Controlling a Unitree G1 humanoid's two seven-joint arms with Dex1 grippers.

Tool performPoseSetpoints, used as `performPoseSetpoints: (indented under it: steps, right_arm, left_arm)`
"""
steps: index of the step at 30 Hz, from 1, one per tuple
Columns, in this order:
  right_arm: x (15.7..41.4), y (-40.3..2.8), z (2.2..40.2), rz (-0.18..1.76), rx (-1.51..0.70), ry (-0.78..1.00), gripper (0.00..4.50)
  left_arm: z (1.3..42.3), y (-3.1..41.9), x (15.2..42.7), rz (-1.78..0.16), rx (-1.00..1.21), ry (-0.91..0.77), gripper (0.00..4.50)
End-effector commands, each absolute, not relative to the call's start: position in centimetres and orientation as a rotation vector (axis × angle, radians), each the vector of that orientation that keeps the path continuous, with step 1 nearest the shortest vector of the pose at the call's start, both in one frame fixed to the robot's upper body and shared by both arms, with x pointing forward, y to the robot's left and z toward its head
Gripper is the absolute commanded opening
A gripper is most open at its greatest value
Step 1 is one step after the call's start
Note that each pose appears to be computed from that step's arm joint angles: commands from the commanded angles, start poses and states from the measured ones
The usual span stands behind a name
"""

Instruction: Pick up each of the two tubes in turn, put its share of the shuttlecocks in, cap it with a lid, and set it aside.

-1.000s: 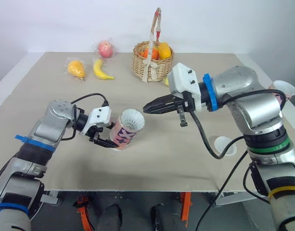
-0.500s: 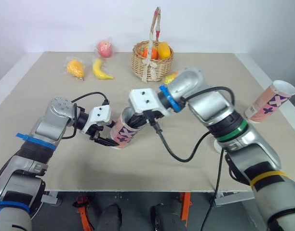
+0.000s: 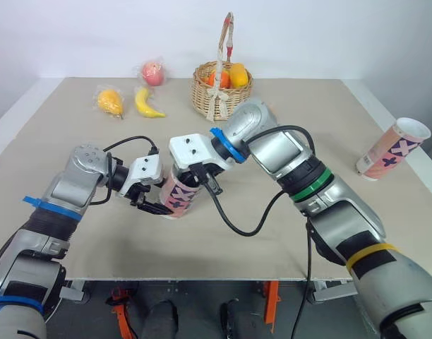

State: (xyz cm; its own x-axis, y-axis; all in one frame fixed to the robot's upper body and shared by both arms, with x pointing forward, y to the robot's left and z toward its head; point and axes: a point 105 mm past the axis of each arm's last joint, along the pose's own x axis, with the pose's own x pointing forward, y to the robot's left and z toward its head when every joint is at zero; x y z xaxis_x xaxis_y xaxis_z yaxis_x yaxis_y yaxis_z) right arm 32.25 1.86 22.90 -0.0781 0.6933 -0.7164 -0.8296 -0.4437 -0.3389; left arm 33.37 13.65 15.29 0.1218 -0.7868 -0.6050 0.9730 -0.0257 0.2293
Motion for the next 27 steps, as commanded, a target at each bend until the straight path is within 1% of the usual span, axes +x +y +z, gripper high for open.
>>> performPoseSetpoints:
  steps: [1,4,9,12,14,17,20,21,23,25,26,27]
  right_arm:
    - [31.4,-0.9,26.9,1.75,-1.012,0.103,0.04]
    - [31.3,-2.9,27.8,1.715,-0.997,0.094,0.04]
    - [31.4,-6.4,30.9,1.585,-0.891,0.039,0.04]
    - [32.0,-8.7,31.8,1.43,-0.864,-0.033,0.04]
    - [32.4,-10.1,31.6,1.338,-0.839,-0.041,0.04]
    - [33.2,-14.1,29.4,1.167,-0.79,0.057,0.04]
    - [33.0,-18.2,26.3,1.057,-0.746,0.204,0.9]
    - [32.9,-19.7,25.0,1.014,-0.759,0.262,1.28]
    - [32.5,-21.8,23.2,0.962,-0.758,0.35,2.27]
    - [32.0,-22.9,22.3,0.951,-0.764,0.396,3.32]
    - [31.8,-23.6,21.7,0.947,-0.743,0.435,3.63]
    - [31.6,-24.3,21.1,0.944,-0.731,0.466,3.63]
  left_arm:
    - [15.8,13.2,33.3,-1.444,0.689,0.296,3.26]
    - [15.9,13.0,33.3,-1.443,0.684,0.285,3.26]
    - [16.6,12.4,33.3,-1.452,0.654,0.232,3.26]
    - [17.7,11.1,33.2,-1.474,0.611,0.14,3.26]
    - [18.3,10.3,32.9,-1.494,0.57,0.094,3.26]
    - [19.0,9.0,32.4,-1.524,0.483,0.014,3.26]
    - [18.6,7.9,31.6,-1.561,0.427,-0.013,3.26]
    - [18.3,7.5,31.5,-1.569,0.409,-0.016,3.26]
    - [17.7,6.7,31.2,-1.584,0.383,-0.024,3.26]
    - [17.3,6.2,30.9,-1.598,0.356,-0.021,3.26]
    - [16.8,5.7,30.8,-1.608,0.339,-0.022,3.26]
    - [16.4,5.2,30.7,-1.615,0.321,-0.02,3.26]
